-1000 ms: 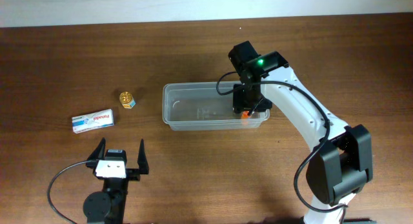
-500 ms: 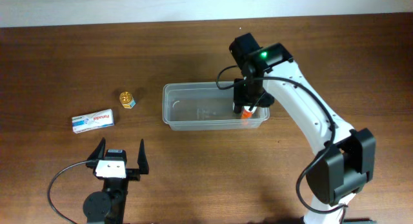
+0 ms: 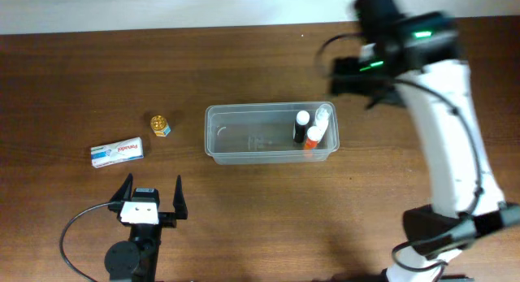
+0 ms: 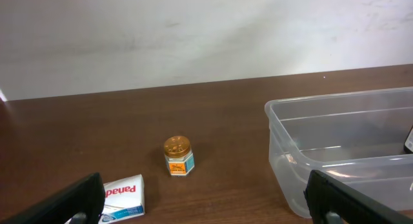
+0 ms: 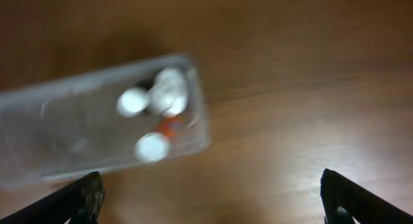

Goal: Pack container
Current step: 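Open the right gripper and withdraw it to the right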

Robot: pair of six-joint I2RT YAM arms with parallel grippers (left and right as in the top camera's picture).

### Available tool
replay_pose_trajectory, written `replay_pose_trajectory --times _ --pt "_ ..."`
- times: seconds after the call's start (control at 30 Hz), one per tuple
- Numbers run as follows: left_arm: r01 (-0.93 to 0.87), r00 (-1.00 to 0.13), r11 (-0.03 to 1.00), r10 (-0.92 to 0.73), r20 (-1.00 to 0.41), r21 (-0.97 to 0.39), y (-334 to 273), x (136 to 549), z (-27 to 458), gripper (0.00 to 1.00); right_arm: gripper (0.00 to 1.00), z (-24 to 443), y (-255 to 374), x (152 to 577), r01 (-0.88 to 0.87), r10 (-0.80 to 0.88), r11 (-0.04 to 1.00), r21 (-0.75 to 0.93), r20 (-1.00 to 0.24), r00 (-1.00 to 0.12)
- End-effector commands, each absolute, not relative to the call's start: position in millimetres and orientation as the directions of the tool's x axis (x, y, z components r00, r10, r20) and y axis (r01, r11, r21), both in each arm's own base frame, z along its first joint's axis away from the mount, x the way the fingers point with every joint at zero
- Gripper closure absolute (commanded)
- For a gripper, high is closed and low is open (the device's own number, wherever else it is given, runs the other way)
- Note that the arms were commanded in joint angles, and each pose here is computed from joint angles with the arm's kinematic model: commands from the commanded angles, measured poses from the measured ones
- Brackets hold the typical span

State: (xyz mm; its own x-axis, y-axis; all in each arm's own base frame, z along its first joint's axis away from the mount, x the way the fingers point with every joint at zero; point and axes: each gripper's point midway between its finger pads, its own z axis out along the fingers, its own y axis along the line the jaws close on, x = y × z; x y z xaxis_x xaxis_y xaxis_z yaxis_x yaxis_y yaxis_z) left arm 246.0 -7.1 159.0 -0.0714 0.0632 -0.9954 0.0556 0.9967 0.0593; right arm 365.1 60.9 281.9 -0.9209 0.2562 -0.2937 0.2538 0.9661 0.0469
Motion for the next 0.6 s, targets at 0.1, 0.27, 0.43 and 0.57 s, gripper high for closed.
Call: replay_pose_trajectory --times 0.1,0.27,0.43,0.57 --pt "0.048 -0.069 0.996 0.082 -0.994 0.079 -5.0 245.9 158.0 0.01 0.02 306.4 -50.3 360.3 0.512 0.497 0.857 0.060 -0.359 -0.790" --pt "0.048 -0.069 0.996 0.082 -0.994 0.079 -5.1 245.9 158.0 0.01 0.02 300.6 -122.3 341.7 0.676 0.648 0.735 0.048 -0.343 -0.680" --pt "0.045 -0.046 0.996 0.083 -0.995 0.081 -4.9 246.2 163.5 0.00 0.02 300.6 -164.2 323.8 0.763 0.728 0.644 0.048 -0.343 -0.593" --pt "0.152 -0.028 0.986 0.078 -0.997 0.073 -23.5 243.9 168.6 0.01 0.01 300.5 -181.2 314.7 0.796 0.759 0.603 0.048 -0.343 -0.554"
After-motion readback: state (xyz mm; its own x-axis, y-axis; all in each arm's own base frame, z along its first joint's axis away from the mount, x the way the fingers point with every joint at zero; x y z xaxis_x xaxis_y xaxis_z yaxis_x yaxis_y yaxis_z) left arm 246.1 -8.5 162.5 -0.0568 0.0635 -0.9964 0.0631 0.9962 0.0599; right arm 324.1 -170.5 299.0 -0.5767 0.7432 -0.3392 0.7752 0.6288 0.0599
